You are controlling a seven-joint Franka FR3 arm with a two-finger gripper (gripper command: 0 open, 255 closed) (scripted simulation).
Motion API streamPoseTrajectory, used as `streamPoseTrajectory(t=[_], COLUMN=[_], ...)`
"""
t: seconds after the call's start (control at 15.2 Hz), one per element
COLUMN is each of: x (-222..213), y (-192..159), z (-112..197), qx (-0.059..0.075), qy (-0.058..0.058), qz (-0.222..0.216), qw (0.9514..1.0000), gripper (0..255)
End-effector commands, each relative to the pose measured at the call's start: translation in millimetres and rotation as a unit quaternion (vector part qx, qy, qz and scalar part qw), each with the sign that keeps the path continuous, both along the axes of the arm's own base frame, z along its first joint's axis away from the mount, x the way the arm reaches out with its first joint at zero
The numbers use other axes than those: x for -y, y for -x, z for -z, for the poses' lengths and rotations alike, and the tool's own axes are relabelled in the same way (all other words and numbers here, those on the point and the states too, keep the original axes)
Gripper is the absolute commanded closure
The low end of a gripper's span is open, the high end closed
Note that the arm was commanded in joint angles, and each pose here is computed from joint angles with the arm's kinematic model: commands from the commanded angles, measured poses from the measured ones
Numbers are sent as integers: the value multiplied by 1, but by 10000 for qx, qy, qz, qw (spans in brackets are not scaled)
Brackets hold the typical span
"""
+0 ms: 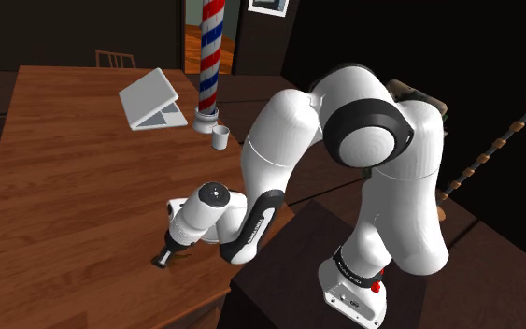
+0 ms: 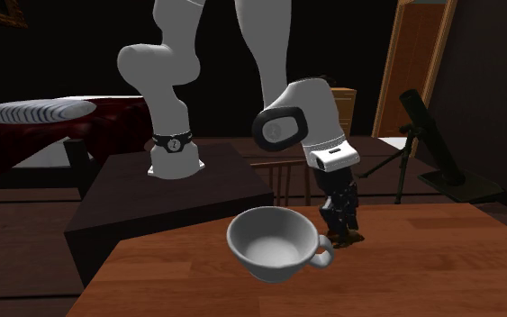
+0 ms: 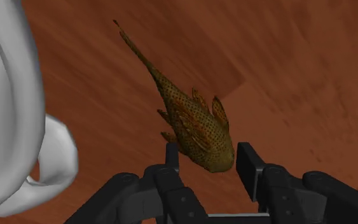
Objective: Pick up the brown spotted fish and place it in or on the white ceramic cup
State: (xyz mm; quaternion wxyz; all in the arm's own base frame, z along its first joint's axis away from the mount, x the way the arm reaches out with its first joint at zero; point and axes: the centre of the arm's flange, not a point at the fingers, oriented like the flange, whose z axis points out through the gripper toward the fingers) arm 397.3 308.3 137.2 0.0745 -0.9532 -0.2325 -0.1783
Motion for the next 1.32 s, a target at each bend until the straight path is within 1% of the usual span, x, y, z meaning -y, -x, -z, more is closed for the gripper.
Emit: streamPoseTrajectory(t=[0.0, 0.2, 0.26, 0.33, 0.4, 0.46, 0.53, 0.99, 1.25], x=[1, 1, 1, 1, -2, -5, -7, -7, -8], y=[0, 0, 0, 0, 1, 2, 3, -3, -3], z=[-11, -27, -21, -21, -25, -29, -32, 5, 8], qx=[0, 0, 0, 0, -120, -238, -317, -317, -317], qy=[2, 2, -1, -1, 653, 1297, 1727, 1727, 1727], qz=[0, 0, 1, 1, -1130, -2240, -2984, -2984, -2984], qw=[10000, 10000, 10000, 10000, 9914, 9656, 9381, 9381, 9381], gripper=[255, 255, 255, 0, 0, 0, 0, 0, 0])
